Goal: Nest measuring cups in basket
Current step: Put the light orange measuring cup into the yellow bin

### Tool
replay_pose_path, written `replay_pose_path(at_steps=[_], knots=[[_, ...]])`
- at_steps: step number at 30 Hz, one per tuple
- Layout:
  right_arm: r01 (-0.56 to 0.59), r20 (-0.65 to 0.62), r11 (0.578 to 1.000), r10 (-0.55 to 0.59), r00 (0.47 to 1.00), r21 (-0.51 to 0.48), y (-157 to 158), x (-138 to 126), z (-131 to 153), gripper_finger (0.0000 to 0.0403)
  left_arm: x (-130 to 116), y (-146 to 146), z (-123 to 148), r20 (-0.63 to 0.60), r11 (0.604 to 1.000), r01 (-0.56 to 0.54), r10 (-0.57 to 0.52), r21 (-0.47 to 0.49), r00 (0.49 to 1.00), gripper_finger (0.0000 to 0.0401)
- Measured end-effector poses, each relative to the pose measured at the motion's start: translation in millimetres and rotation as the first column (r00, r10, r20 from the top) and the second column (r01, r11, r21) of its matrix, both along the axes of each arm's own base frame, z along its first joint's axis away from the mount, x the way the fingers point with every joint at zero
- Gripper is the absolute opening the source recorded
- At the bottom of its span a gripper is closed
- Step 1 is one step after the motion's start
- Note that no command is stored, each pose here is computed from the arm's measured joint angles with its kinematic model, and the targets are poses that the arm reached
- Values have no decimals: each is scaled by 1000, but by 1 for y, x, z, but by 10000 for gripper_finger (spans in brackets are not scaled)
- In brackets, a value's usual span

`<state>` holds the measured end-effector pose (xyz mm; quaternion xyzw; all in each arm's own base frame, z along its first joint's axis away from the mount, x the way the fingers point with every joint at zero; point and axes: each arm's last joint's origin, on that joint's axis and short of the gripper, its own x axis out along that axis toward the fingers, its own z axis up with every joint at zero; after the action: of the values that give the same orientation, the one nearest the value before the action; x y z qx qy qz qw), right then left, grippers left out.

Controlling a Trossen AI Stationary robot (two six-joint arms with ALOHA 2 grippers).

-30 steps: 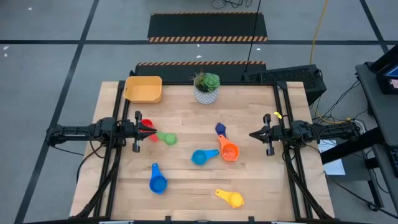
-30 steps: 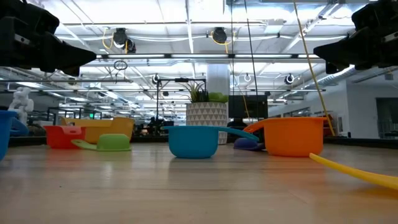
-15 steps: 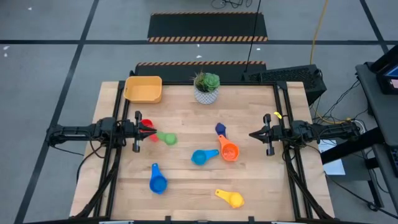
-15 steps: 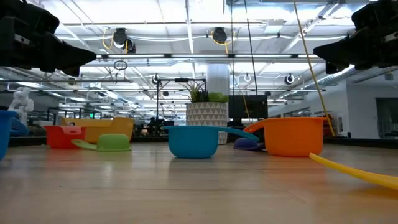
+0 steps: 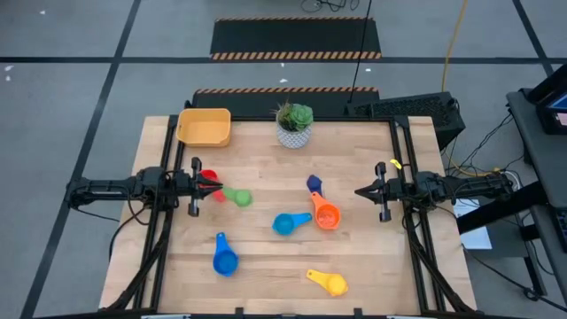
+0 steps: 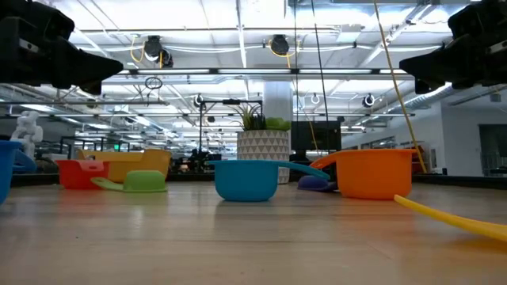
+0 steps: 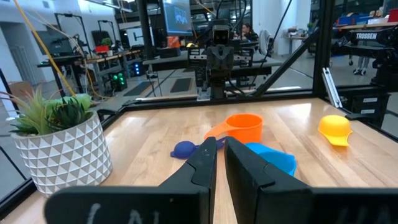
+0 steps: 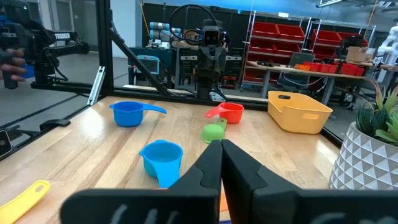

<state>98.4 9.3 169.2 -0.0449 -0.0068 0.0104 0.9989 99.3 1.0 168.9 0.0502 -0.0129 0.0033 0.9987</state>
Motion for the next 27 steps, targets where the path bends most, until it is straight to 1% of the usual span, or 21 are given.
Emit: replay_pose_path(at_steps=[7,13,15,16,19,21,24,27], knots=[[1,22,1000,-1,1000,3,0,0,2,0,0,0,0,2,1000,0,0,0,1000,37],[1,81,1000,-2,997,10,0,0,8,0,0,0,0,2,1000,0,0,0,1000,37],[-1,103,1000,-2,995,27,0,-1,10,0,0,0,0,2,1000,0,0,0,1000,37],[-2,123,999,-3,992,36,0,-1,12,0,0,0,0,2,1000,0,0,0,1000,37],[21,235,998,-33,971,56,-1,-3,23,0,0,0,0,2,1000,1,-1,0,1000,37],[15,277,998,-32,960,64,-1,-4,28,0,0,0,0,3,1000,1,-1,0,1000,37],[13,247,998,-28,969,64,-1,-3,29,0,0,0,1,6,1000,1,-1,0,1000,37],[0,302,996,-28,953,93,-1,-6,57,0,0,0,1,14,1000,0,0,1,1000,37]])
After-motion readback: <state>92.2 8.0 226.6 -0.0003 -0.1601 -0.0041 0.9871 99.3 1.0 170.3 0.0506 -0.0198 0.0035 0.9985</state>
